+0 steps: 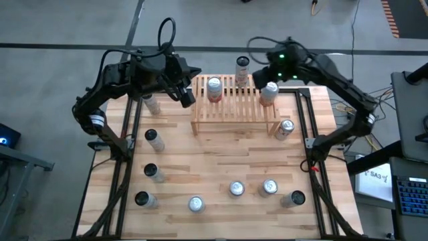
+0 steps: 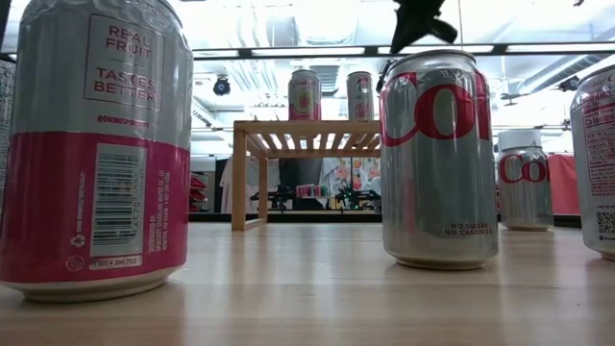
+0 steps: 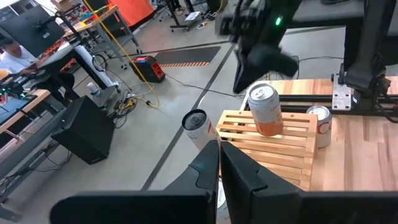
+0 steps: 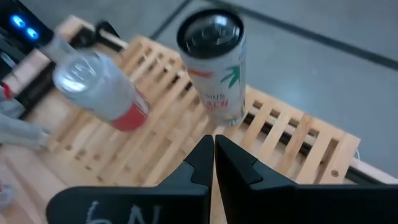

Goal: Place canned beverage on shelf
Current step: Put the orange and white soda can on the shelf

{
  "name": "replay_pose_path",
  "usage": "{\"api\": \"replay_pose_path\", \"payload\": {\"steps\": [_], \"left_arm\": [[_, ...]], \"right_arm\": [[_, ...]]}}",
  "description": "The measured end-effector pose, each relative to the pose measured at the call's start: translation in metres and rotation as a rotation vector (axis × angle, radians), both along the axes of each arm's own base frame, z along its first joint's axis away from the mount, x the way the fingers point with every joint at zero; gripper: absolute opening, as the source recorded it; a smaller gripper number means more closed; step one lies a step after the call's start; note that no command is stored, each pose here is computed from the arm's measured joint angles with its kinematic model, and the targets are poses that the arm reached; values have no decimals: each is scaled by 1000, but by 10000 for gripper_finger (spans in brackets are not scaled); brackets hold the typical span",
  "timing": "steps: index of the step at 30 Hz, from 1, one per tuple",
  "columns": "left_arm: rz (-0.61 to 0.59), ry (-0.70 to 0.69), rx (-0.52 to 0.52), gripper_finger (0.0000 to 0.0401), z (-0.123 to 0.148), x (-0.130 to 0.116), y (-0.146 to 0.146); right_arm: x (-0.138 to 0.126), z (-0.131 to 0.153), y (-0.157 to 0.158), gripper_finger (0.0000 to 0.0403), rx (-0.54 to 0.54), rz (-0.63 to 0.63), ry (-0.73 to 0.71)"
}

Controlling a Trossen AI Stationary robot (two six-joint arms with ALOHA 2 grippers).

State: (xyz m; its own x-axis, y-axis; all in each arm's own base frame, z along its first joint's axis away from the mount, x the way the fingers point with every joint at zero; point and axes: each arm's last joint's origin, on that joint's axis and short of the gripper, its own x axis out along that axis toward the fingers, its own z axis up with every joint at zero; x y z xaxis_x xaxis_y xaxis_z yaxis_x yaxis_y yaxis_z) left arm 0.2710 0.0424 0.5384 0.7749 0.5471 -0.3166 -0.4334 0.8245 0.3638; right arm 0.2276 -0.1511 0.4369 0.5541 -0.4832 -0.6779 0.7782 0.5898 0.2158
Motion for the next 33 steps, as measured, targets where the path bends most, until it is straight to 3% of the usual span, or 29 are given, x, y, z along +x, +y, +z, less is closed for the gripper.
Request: {"api": "replay_pose_path", "payload": {"steps": [6, 16, 33], "left_arm": [[10, 11, -20, 0, -2, -1, 0], [20, 8, -28, 0, -2, -1, 0], [22, 8, -28, 0, -2, -1, 0]], "right_arm": [[10, -14, -6, 9, 64, 2, 102], [5, -21, -2, 9, 131, 1, 199], [1, -24, 2, 9, 136, 47, 274]]}}
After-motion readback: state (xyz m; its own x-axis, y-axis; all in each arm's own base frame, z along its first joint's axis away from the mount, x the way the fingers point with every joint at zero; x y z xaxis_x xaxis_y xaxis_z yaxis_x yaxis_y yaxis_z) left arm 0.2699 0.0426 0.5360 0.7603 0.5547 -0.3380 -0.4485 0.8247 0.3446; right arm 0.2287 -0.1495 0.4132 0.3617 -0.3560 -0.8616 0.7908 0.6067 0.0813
